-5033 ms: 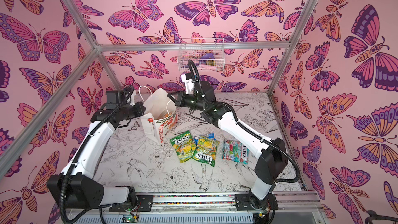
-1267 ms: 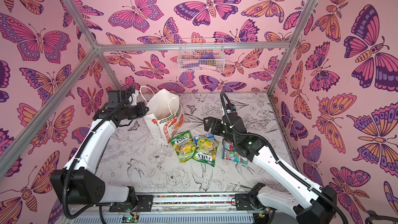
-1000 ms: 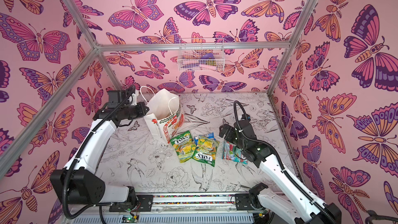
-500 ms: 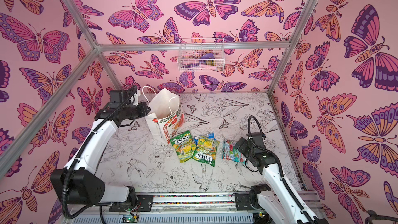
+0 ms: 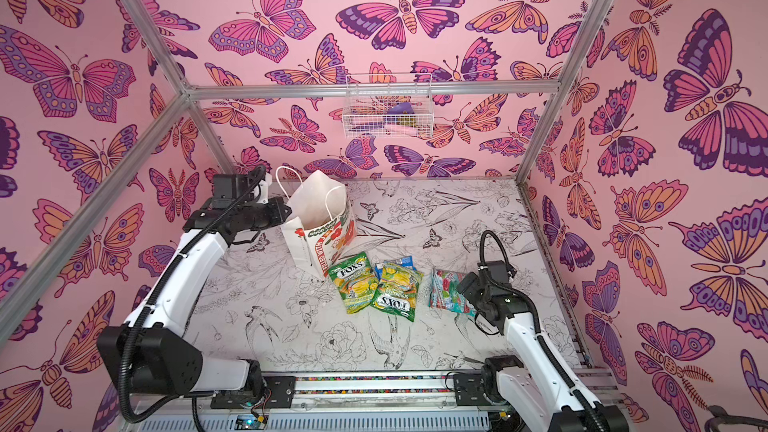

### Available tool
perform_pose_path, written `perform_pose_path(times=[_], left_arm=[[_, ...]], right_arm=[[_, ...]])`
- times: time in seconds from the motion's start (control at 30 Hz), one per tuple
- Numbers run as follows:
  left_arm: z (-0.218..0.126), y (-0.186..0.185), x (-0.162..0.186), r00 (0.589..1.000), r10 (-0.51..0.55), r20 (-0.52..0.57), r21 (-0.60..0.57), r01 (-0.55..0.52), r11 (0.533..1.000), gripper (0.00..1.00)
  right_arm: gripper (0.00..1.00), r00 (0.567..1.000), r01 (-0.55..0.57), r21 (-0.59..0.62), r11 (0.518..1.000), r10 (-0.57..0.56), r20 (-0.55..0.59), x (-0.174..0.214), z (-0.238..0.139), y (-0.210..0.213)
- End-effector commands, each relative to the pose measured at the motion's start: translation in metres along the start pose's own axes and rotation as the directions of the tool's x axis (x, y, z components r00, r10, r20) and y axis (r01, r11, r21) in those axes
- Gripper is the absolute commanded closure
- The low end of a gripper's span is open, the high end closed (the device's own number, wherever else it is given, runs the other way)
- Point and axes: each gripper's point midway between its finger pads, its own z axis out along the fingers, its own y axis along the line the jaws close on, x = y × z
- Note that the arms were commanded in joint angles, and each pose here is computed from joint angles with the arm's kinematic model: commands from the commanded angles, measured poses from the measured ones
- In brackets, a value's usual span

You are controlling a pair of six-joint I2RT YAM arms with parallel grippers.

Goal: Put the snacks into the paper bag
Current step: 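Move the right gripper back toward the teal Fox's Mint Blossom pack, then lower the right gripper onto the teal Mint Blossom pack and close it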

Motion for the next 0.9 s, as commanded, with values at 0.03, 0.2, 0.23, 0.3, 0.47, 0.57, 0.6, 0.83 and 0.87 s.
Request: perform_pose_path(times=[0.03, 0.2, 0.23, 0.3, 0.47, 0.57, 0.6, 0.83, 0.87], left_arm=[[0.002, -0.005, -0.003, 1.0, 0.022, 0.011, 0.004, -0.022, 1.0, 1.0], [0.005, -0.005, -0.002, 1.0, 0.022, 0.004, 0.003, -0.022, 1.0, 1.0], [0.005, -0.004, -0.001, 1.0, 0.021, 0.002, 0.001, -0.021, 1.0, 1.0], [0.005, -0.003, -0.002, 1.0, 0.023, 0.003, -0.002, -0.023, 1.0, 1.0], [0.006, -0.003, -0.001, 1.0, 0.024, 0.002, -0.003, -0.024, 1.0, 1.0], [0.004, -0.004, -0.002, 1.0, 0.025, 0.006, -0.003, -0.025, 1.0, 1.0], [0.004, -0.004, -0.002, 1.0, 0.026, 0.005, -0.002, -0.026, 1.0, 1.0], [0.006, -0.004, -0.001, 1.0, 0.024, 0.0, -0.003, -0.024, 1.0, 1.0], [0.006, -0.004, -0.001, 1.0, 0.023, 0.0, -0.003, -0.023, 1.0, 1.0]], right_arm=[[0.04, 1.0, -0.025, -0.027, 0.999, 0.025, -0.011, 0.003, 0.006, 0.003], [0.05, 0.996, -0.036, -0.093, 0.995, 0.029, -0.079, 0.014, 0.017, 0.016], [0.05, 0.995, -0.041, -0.095, 0.995, 0.032, -0.094, 0.016, 0.02, 0.017], [0.06, 0.992, -0.053, -0.098, 0.994, 0.042, -0.117, 0.02, 0.026, 0.018], [0.1, 0.986, -0.086, -0.13, 0.988, 0.065, -0.154, 0.026, 0.035, 0.024], [0.15, 0.982, -0.115, -0.164, 0.98, 0.087, -0.168, 0.028, 0.037, 0.029], [0.17, 0.981, -0.124, -0.178, 0.976, 0.093, -0.171, 0.028, 0.037, 0.032], [0.26, 0.98, -0.131, -0.224, 0.966, 0.092, -0.174, 0.027, 0.038, 0.043], [0.29, 0.98, -0.128, -0.222, 0.967, 0.089, -0.176, 0.028, 0.039, 0.043]])
